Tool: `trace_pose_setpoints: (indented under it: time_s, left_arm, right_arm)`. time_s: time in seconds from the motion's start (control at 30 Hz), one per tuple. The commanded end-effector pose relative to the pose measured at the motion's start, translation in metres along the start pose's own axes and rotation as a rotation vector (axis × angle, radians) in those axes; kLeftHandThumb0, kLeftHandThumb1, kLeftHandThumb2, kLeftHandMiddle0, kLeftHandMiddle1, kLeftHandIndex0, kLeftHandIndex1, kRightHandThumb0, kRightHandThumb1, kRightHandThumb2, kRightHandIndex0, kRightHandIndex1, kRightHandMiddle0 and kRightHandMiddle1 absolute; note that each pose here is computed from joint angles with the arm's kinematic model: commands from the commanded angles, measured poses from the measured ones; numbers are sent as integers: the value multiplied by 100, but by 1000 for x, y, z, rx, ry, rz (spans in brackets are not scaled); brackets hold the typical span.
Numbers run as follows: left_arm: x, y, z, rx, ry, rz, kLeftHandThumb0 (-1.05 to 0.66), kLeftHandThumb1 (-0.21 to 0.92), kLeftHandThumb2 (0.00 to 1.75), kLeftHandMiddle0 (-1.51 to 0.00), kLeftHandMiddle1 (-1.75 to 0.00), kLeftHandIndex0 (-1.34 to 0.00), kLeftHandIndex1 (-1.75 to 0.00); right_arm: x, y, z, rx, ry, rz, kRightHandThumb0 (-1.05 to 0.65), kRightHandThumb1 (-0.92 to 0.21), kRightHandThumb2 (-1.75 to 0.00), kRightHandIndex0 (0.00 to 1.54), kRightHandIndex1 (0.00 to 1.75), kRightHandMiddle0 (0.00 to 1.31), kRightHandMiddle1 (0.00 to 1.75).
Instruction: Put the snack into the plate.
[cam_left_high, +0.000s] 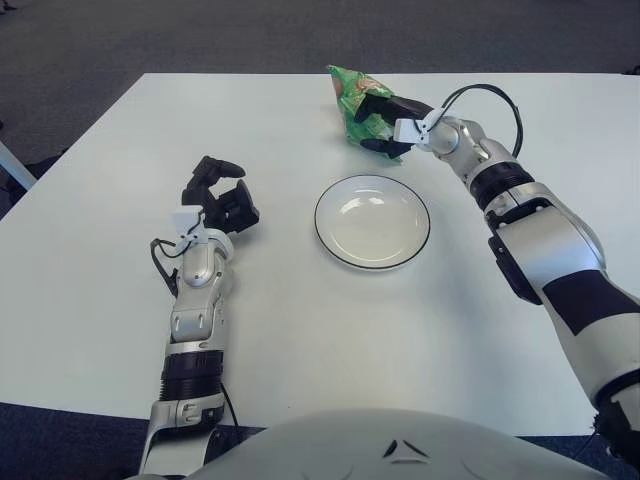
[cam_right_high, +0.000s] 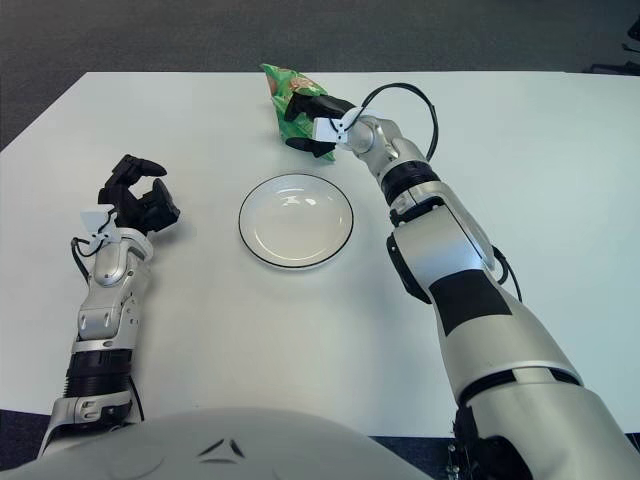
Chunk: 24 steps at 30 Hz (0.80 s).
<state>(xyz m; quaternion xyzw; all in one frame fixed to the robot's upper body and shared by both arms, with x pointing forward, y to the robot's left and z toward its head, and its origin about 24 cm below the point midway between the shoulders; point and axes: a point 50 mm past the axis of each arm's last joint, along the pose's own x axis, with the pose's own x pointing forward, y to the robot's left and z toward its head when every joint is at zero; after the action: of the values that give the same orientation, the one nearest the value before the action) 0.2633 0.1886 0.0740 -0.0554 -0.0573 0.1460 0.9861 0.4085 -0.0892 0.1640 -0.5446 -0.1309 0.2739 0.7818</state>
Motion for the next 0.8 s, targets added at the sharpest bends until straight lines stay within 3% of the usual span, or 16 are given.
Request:
trace_pose_setpoints:
  time_s: [0.0,0.2,0.57,0.77]
  left_arm:
    - [-32,8,-46,-4,201,59,-48,31,132,-134,-175,-62,-175]
    - [-32,9,-46,-16,196,58,-48,32,132,-134,-175,-61,-175]
    - [-31,9,-46,-19,192,59,-47,34,129,-133,-175,-60,-175]
    - [-29,7,-45,-7,191,67,-48,32,131,-133,-175,-61,-175]
  right_arm:
    - [-5,-4,-4,14,-15,-22,-86,-92,-79,14,64,0,116]
    - [-22,-16,-16,10,-46,-38,-82,-92,-77,16,71,0,119]
    - [-53,-24,-43,-3,-4,-31,-76,-92,-74,20,84,0,122]
    - [-69,-27,-49,10,-9,-10,-73,-92,-72,20,87,0,123]
